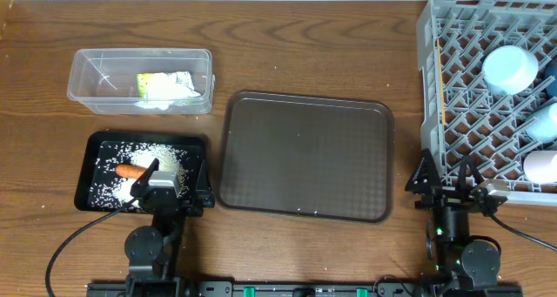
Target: Sort waste into correct bins and load items into the dishwasher rack
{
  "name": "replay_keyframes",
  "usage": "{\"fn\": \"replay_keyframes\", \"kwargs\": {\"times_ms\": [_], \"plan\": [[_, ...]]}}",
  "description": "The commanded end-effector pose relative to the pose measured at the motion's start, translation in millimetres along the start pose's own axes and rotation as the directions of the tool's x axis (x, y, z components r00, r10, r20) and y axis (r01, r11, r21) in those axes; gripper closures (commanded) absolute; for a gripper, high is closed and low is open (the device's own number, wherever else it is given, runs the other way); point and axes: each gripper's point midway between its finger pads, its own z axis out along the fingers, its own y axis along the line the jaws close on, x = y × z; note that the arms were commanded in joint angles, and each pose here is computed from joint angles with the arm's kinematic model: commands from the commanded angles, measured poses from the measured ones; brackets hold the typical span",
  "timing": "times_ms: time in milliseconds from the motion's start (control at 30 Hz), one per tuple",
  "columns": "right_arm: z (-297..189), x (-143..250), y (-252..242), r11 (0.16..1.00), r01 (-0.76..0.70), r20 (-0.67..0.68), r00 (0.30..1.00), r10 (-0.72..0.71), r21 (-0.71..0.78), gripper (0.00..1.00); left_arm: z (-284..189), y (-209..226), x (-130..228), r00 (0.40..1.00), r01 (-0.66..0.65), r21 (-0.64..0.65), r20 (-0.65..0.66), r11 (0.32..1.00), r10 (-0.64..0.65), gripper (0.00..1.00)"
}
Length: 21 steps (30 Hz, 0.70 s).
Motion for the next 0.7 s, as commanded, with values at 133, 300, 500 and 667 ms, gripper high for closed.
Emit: {"fn": "replay_keyframes", "kwargs": {"times_ms": [133, 300, 500, 667], "plan": [[-0.5, -3.7, -6.9, 0.999, 0.026, 0.035, 0.999, -0.027, 0.038, 0.01, 1.2, -1.0, 14.4, 0.999, -0.004, 0.008, -0.038, 1.0, 0.004, 0.02], [-1.2, -8.5, -14.6, 0.996, 0.028, 0.061, 0.998, -0.033, 0.084, 0.01, 1.2, -1.0, 14.4, 0.999, -0.004, 0.008, -0.038, 1.0, 0.004, 0.02], [-3.3, 0.5, -33.8, 0.979, 0.094, 0.02, 0.995, -0.099, 0.183, 0.01, 1.2, -1.0, 14.4, 0.999, -0.004, 0.008, -0.038, 1.0, 0.004, 0.02], [-7.6, 17.1, -53.1, 0.949, 0.17, -0.065, 0.985, -0.158, 0.264, 0.01, 1.2, -0.9, 14.4, 0.999, -0.004, 0.008, -0.038, 1.0, 0.004, 0.02]]}}
